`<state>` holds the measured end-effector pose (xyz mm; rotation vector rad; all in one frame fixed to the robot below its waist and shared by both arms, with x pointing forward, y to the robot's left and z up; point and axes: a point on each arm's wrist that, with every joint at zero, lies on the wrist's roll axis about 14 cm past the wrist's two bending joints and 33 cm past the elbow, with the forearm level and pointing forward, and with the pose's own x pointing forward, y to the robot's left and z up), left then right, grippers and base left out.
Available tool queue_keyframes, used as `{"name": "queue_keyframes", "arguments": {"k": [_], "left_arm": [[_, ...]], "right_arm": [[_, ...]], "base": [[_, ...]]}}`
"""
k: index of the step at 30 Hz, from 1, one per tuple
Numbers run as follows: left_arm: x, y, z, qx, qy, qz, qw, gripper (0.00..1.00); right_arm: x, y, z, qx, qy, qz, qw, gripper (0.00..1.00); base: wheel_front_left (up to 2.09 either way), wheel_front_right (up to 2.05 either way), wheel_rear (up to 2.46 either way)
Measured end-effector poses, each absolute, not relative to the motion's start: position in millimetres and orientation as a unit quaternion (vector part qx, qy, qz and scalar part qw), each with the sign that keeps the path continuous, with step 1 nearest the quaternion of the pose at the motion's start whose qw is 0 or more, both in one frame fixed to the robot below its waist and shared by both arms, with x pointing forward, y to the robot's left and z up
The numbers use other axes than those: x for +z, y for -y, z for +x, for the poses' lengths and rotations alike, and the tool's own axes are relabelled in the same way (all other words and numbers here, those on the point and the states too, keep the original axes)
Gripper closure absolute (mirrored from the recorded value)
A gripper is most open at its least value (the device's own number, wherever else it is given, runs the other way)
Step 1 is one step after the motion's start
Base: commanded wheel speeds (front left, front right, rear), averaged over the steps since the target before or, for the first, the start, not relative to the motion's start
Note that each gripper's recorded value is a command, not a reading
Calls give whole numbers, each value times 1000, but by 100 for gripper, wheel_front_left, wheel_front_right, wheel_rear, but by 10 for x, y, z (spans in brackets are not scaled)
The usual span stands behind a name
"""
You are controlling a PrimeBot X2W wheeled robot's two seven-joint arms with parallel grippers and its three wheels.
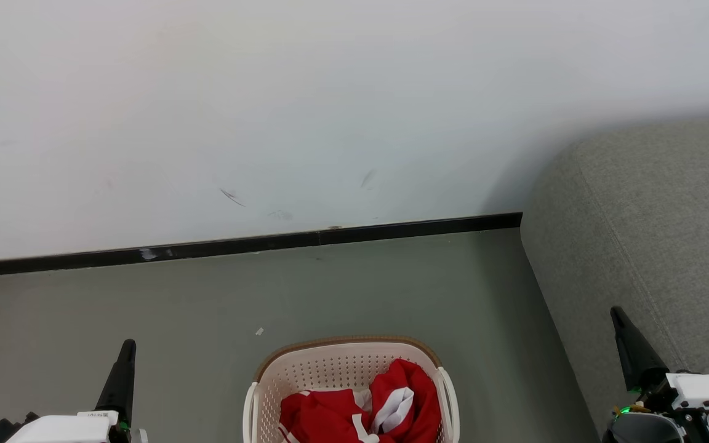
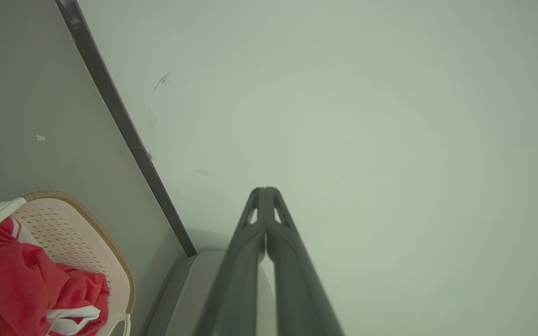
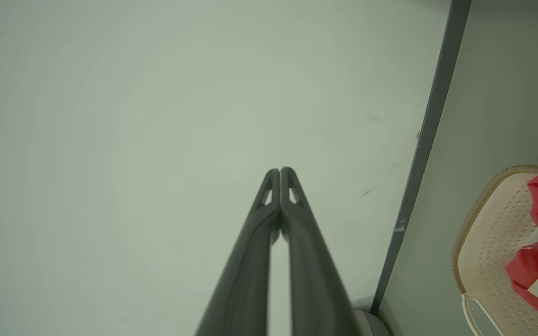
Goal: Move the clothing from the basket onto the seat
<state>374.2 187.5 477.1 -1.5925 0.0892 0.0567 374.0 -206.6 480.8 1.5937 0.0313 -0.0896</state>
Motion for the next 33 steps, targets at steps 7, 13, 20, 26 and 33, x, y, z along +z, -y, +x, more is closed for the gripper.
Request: {"name": "queue_keyframes", "arguments": {"k": [7, 13, 20, 26, 33], "left_arm": [[4771, -1875, 3742, 25, -40, -714, 698, 100], [4594, -1825, 3658, 44, -60, -720, 690, 100], [4437, -1734, 3561, 60, -78, -721, 686, 0], [4471, -1710, 3576, 56, -76, -702, 706, 0], [4509, -1678, 3594, 48, -77, -673, 734, 0]], "right_arm": [[4809, 2067, 3740, -40, -14, 715, 698, 100], [4609, 2022, 3634, -61, -35, 720, 690, 100], [4416, 1984, 3500, -85, -53, 720, 686, 0], [4450, 1965, 3512, -82, -50, 707, 700, 0], [4469, 1975, 3516, -81, -50, 675, 732, 0]], "base": [[0, 0, 0], [0, 0, 0], [0, 0, 0], [0, 0, 0], [0, 0, 0]]}}
